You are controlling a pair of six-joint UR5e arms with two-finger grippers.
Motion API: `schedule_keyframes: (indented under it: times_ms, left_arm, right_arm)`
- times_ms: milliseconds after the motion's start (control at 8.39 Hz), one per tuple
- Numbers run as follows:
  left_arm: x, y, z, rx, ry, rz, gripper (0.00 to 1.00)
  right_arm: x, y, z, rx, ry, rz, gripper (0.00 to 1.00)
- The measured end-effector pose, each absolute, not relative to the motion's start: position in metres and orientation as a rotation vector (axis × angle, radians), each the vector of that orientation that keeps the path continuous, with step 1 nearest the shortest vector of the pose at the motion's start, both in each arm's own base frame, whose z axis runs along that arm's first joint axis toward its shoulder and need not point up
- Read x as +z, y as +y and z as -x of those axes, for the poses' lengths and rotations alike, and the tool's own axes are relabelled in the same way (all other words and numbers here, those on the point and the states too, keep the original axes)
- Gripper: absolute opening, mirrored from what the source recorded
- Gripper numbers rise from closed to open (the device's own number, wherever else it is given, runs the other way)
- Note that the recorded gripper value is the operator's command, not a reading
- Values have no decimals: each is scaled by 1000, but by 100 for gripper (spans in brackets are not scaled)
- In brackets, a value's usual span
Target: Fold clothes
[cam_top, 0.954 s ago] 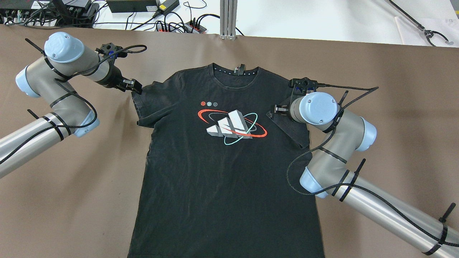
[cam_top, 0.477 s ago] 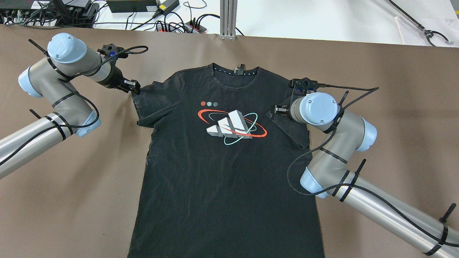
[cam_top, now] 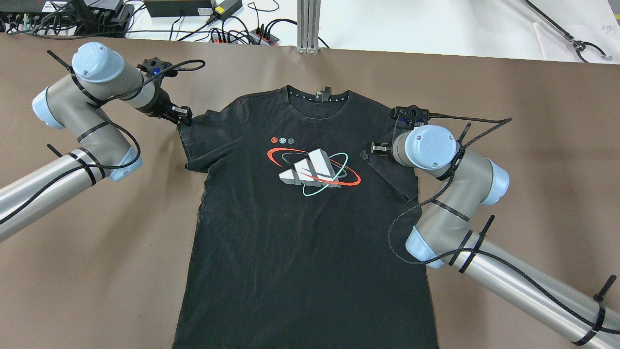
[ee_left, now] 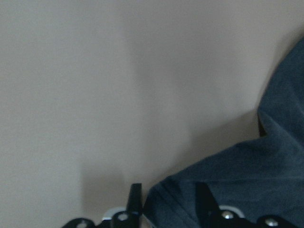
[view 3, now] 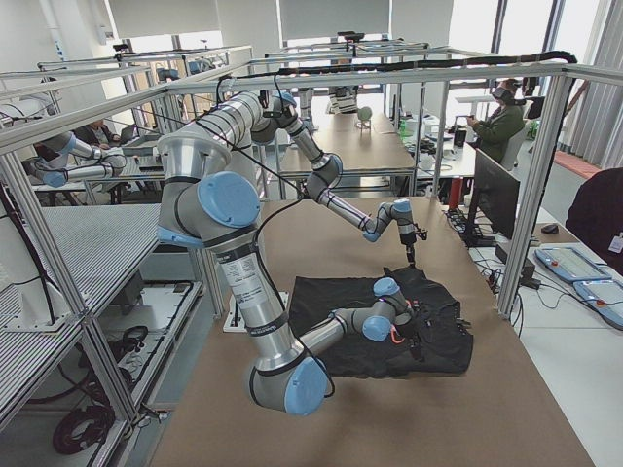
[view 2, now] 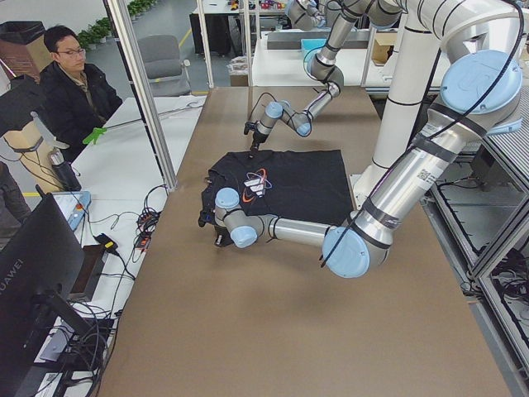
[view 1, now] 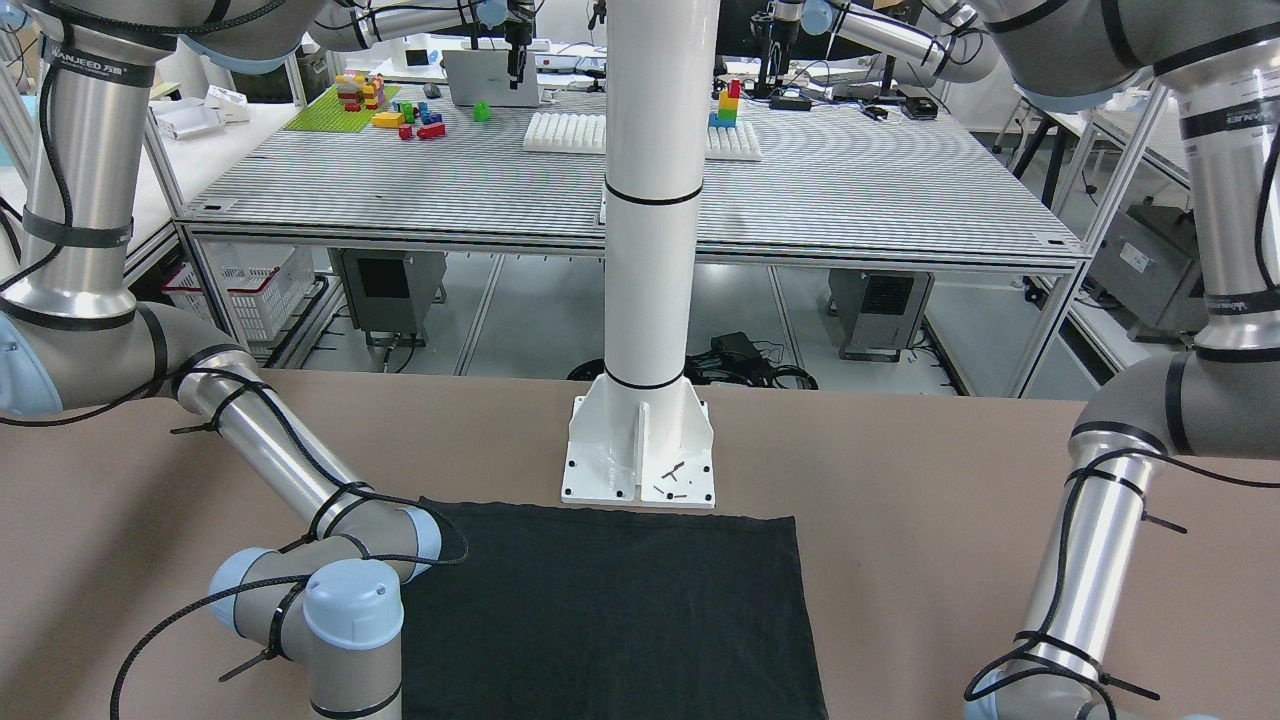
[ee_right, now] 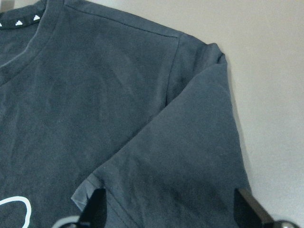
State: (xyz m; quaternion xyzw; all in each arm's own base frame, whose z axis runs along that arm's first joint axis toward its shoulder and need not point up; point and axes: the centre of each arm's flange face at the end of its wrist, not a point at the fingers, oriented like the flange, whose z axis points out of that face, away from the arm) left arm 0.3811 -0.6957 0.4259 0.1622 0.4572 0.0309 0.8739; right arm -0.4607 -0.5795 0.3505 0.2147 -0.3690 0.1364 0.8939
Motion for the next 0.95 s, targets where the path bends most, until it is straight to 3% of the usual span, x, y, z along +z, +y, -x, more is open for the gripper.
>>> schedule_keyframes:
  times_ms: [477,715,954]
  left_arm:
    - [429,-698,-378,58,953,-335,40]
    - [430,-698,-377,56,953,-336,15]
    - [432,-697,-377,53,951,-333,6]
  right_arm:
    - [348,-580,461,283,-769,-448,94]
    - [347,-580,461,283,-772,-450,94]
    - [346,-580,461,282,-774,-451,94]
